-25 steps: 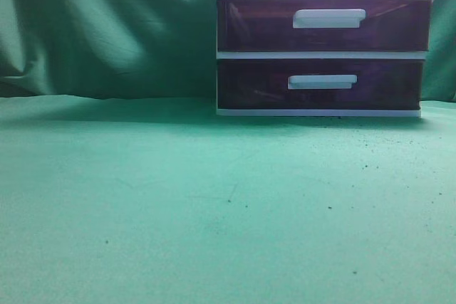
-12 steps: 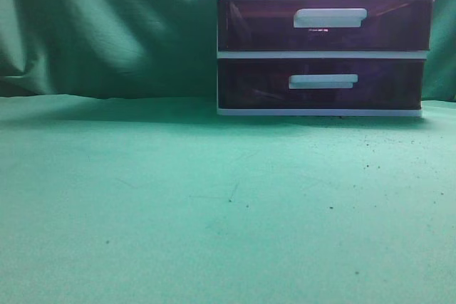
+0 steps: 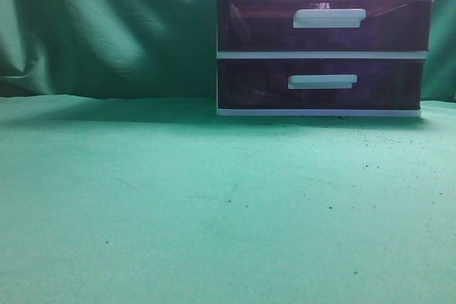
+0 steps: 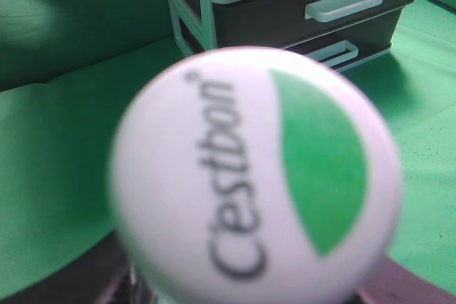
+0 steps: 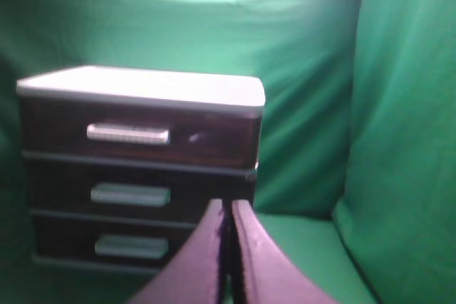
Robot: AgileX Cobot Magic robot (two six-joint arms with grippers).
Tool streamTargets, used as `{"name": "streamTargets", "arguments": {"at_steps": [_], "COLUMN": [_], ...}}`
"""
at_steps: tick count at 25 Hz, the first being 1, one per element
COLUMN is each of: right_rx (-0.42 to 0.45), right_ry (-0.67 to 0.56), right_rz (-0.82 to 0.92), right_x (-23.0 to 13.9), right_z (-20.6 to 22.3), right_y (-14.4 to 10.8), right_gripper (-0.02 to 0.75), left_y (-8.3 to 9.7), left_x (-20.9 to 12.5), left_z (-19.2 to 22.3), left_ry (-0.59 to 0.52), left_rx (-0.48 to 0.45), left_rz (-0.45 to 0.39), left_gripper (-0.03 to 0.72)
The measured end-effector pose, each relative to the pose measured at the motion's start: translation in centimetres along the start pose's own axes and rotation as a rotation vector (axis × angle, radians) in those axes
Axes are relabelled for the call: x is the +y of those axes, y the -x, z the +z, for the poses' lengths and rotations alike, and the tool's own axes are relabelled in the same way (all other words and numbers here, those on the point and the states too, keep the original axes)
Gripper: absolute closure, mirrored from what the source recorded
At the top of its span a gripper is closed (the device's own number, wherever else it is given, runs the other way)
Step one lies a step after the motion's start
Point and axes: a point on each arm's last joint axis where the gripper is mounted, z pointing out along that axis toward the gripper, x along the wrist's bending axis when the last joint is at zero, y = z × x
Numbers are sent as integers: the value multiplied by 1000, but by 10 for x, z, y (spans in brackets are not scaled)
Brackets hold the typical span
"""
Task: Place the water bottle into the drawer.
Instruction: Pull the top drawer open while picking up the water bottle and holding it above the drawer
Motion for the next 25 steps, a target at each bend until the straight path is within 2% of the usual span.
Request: {"name": "streamTargets", "arguments": {"at_steps": [2,3,4,7,10,13,14,15,16,19,22,23,25], "right_rx": [29,53,64,109,236,378,411,432,445,437,389,368,345], "right_ry": [-153,-290,-342,-454,-510,-502,-494,-477,-455,-363,-226,-177,-118], "right_rz": [-17,-36,-52,-171,-417,-689,-762,-826,-899,-1090,-1236,-1262,-1286], "right_x": [11,13,14,13,14,11,9,7,4,-7,-17,-19,-23], "right_z": [26,56,69,116,159,197,208,217,227,249,269,274,282], "right_y": [-1,-2,-2,-2,-14,-32,-37,-42,-45,-49,-53,-55,-58], "right_gripper": [738,738,738,738,738,738,689,689,634,521,391,367,374], "left_y": [0,0,0,0,0,0,0,1,1,1,1,1,2], "left_x": [0,0,0,0,-1,-2,-2,-2,-3,-4,-4,-4,-5], "left_z": [0,0,0,0,2,4,4,6,6,9,11,11,12], "left_ry": [-2,-2,-2,-4,-10,-17,-19,-23,-25,-35,-40,-41,-44], "left_rx": [1,1,1,2,2,2,2,2,2,2,2,2,2], "left_rz": [0,0,0,0,1,2,2,3,3,5,5,5,6], "left_gripper": [359,359,359,359,359,359,359,359,359,359,359,359,359]}}
